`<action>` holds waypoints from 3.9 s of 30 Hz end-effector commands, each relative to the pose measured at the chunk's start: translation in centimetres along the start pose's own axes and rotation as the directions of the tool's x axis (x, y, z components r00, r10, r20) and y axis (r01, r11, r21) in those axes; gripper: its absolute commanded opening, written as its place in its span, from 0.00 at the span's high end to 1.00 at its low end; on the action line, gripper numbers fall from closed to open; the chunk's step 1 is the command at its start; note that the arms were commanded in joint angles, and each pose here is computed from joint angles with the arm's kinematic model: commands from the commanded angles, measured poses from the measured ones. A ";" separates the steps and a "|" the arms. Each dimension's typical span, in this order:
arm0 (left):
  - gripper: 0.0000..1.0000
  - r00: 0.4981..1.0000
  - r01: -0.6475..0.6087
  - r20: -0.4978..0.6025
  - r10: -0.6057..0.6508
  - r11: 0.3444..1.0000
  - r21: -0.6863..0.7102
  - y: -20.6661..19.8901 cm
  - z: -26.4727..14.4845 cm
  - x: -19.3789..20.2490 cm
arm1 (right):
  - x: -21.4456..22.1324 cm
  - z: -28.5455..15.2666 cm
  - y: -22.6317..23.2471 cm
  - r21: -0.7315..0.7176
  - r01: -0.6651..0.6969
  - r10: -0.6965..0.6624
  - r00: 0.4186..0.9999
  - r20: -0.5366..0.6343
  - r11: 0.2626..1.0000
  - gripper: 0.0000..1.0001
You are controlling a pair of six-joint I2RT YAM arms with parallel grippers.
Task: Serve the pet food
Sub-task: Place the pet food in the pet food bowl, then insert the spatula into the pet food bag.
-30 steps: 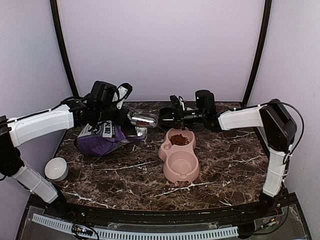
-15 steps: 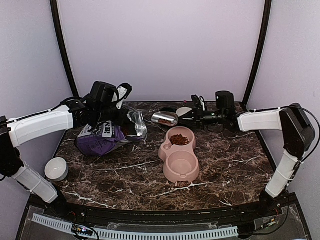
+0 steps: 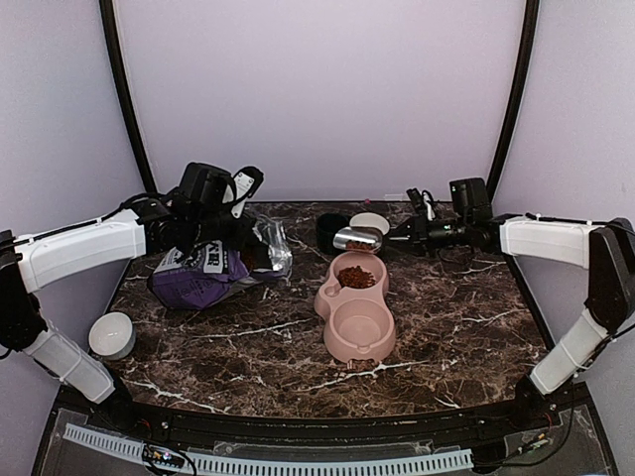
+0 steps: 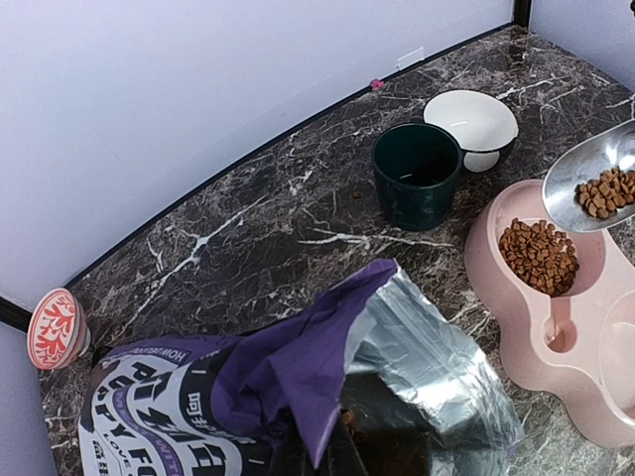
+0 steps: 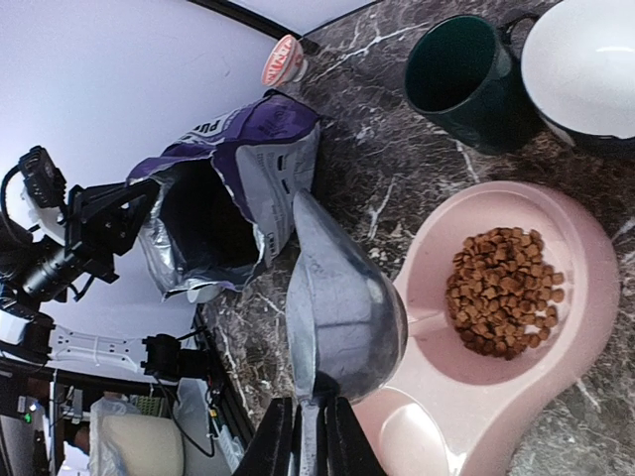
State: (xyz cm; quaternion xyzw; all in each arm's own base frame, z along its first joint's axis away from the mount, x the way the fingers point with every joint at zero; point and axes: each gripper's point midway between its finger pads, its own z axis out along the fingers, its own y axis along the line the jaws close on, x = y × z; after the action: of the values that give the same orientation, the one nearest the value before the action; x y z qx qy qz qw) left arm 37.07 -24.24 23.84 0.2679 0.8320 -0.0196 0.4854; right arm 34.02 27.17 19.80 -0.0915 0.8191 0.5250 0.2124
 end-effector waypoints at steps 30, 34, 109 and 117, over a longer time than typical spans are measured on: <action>1.00 0.927 -0.197 -0.261 0.269 0.942 0.270 -10.0 4.1 7.2 | -0.4 -0.9 -3.4 0.461 0.374 -0.279 0.924 -0.263 0.804 1.00; 1.00 0.928 -0.201 -0.263 0.265 0.948 0.248 -9.7 4.3 7.0 | 0.0 -0.8 -3.4 0.470 0.401 -0.291 0.912 -0.290 0.787 1.00; 1.00 0.974 0.145 -0.201 -0.105 0.971 0.192 -4.7 2.7 -0.2 | 2.7 17.9 5.9 0.061 0.480 -0.473 0.875 -0.103 0.875 1.00; 1.00 0.970 0.211 -0.169 -0.175 0.951 0.225 -3.8 2.0 -2.6 | 2.6 21.1 3.9 0.056 0.502 -0.497 0.863 -0.090 0.863 1.00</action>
State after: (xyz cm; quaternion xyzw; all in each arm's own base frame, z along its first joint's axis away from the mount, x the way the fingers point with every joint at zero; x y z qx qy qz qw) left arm 37.00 -29.09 17.94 0.2683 0.9010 -0.1062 0.3240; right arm 34.56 46.17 13.10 -0.2966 0.8195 0.4050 0.2766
